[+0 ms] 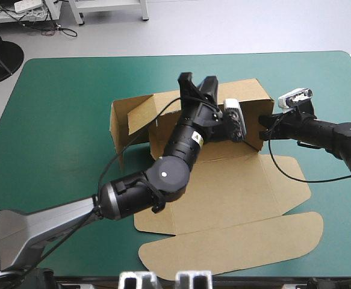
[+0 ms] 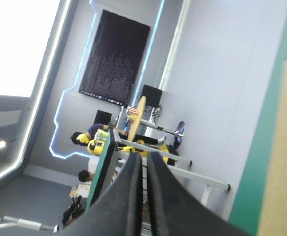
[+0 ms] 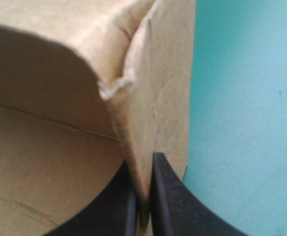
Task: Fold the box
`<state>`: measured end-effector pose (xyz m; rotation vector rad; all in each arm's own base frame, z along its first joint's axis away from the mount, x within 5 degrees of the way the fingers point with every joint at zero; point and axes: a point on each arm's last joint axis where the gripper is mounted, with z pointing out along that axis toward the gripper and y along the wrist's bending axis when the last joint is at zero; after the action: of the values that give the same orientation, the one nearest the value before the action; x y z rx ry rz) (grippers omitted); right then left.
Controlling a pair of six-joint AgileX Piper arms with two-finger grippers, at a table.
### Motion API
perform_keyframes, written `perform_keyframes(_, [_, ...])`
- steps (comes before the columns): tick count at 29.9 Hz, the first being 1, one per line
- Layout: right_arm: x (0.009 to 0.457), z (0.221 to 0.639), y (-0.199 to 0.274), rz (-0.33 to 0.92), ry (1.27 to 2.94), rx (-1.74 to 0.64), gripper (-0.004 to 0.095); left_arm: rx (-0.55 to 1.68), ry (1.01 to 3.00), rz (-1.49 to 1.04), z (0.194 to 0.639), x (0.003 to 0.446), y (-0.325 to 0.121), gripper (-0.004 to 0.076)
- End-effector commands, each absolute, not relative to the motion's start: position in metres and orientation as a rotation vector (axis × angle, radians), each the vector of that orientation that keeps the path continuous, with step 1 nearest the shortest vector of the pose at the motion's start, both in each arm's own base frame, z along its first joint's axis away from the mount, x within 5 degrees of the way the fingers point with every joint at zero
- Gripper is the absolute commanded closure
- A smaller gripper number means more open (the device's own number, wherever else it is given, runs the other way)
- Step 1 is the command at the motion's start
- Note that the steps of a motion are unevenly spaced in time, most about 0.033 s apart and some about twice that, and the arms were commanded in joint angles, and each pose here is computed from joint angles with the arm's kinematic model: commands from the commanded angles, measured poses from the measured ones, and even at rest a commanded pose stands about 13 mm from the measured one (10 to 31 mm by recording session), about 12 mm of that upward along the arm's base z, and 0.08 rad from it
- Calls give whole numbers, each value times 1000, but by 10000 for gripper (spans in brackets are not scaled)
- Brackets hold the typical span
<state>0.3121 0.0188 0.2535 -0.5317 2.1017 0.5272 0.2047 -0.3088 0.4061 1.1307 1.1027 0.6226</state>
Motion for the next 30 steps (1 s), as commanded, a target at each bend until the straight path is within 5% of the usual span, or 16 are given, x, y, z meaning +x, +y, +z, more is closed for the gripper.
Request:
perform_keyframes(1, [309, 281, 26, 598, 2023, -521, 908, 919, 1078, 637, 467, 206, -271, 727])
perform_keyframes(11, [306, 308, 40, 566, 2093, -503, 908, 567, 1441, 458, 502, 254, -174, 727])
perform_keyframes(30, [303, 374, 57, 556, 2330, -395, 908, 140, 2036, 267, 472, 286, -30, 727])
